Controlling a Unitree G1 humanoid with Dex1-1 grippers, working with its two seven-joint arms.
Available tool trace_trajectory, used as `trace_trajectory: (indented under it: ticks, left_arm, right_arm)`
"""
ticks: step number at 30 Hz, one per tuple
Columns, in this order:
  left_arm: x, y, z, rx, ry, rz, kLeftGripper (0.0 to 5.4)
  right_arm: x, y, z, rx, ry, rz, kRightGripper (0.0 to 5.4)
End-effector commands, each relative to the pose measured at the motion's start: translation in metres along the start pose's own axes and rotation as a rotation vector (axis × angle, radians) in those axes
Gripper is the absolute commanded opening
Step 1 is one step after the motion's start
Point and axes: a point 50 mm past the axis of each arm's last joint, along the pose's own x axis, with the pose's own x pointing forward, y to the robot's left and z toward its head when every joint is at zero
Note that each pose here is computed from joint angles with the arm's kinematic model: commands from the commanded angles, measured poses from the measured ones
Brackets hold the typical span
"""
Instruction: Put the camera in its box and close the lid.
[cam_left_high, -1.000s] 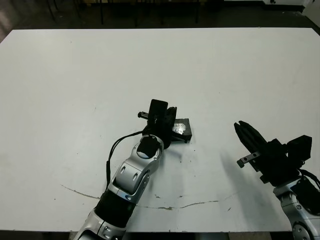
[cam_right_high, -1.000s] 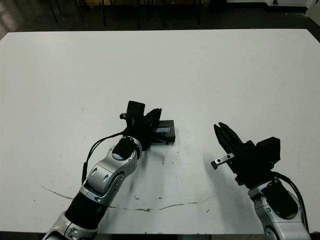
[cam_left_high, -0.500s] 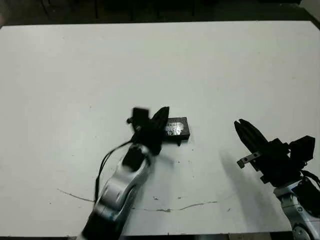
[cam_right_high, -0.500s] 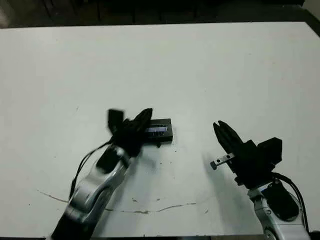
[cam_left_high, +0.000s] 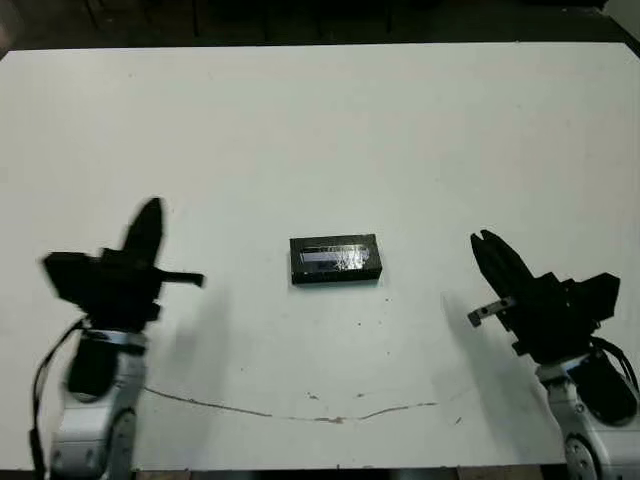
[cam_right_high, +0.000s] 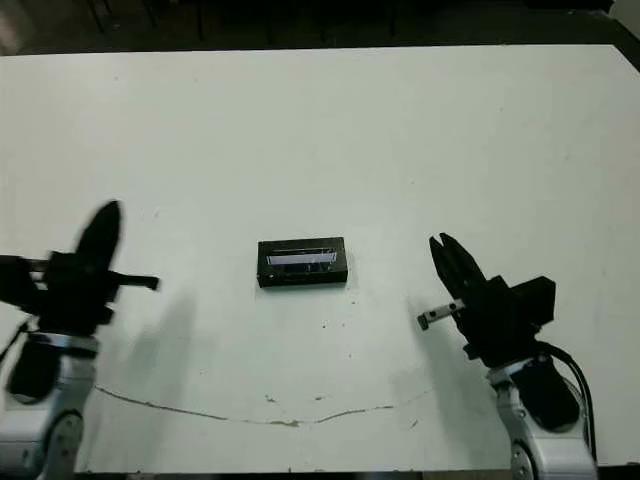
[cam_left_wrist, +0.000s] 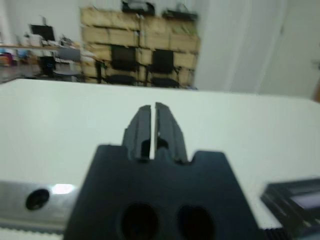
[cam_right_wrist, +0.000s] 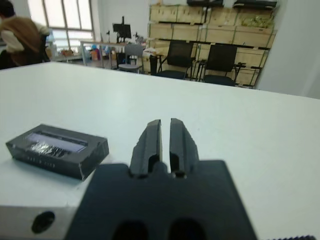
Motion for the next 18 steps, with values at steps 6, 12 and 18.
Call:
trace_trajectory:
  ticks: [6,12,18]
  left_arm:
    - [-0.005,0.006,-0.007,-0.058,0.017,0.012,0.02]
    - [-0.002,-0.002,-0.009,-0.078,0.016,0.020,0.02]
    - [0.001,-0.003,-0.007,-0.086,0.024,0.021,0.02]
  right_arm:
    - [0.017,0.007,-0.007,0.021,-0.026,-0.166,0.00]
    - [0.027,0.016,-0.006,-0.052,-0.022,-0.252,0.00]
    - [0.028,0.017,-0.006,-0.058,-0.021,-0.270,0.00]
